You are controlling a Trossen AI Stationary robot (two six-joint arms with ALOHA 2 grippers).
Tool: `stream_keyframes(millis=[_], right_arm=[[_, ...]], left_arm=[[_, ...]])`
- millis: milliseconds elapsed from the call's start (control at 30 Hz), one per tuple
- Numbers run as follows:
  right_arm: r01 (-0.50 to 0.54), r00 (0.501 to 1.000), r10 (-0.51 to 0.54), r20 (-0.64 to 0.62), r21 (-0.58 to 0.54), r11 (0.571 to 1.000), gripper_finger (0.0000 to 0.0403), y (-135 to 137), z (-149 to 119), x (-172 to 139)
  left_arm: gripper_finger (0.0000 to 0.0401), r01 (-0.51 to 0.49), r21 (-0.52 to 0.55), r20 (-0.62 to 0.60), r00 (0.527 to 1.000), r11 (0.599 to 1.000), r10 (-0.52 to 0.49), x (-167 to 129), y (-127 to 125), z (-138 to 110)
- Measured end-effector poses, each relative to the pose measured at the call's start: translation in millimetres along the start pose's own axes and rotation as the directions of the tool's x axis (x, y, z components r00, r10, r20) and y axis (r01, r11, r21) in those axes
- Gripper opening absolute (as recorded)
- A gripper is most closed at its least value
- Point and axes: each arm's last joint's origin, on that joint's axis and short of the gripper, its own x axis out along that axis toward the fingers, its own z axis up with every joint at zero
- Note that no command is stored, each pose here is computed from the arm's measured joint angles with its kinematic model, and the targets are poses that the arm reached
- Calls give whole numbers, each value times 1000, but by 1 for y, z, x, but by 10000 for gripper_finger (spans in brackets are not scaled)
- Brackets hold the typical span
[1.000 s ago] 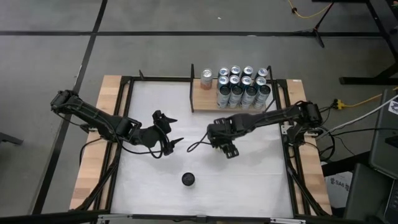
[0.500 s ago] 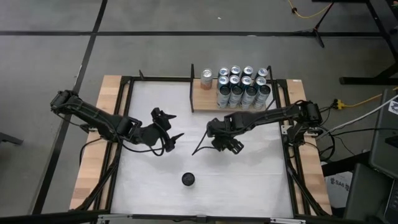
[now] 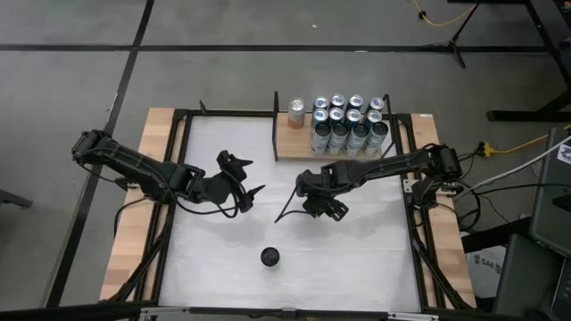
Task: Place canned beverage on shelf
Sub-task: Put the green soda can on the shelf
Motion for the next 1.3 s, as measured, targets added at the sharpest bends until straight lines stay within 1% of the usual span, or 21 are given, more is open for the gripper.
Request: stream_keyframes(millis=[267, 567, 800, 1033, 1100, 1300], right_arm=[[27, 999, -27, -17, 1, 1000, 349, -1, 0, 0], [29, 999, -29, -19, 1, 1000, 391, -1, 0, 0], [37, 999, -37, -10, 1, 999, 395, -1, 0, -2], [80, 996, -80, 37, 3, 997, 395, 1, -2, -25], [94, 994, -94, 53, 3, 996, 395, 3, -4, -34], [101, 993, -101, 61, 4, 995, 395, 13, -14, -62]], left_arm=[[387, 0, 0, 0, 1000, 1000, 0, 0, 0, 0], [387, 0, -50, 0, 1000, 999, 0, 0, 0, 0], [387, 18, -86, 36, 999, 996, -15, 0, -2, 4], [387, 31, -103, 58, 998, 994, -25, 6, -9, 5], [387, 31, -81, 57, 998, 996, -27, 12, -14, 3], [387, 55, -85, 113, 993, 995, -45, 29, -32, 2]])
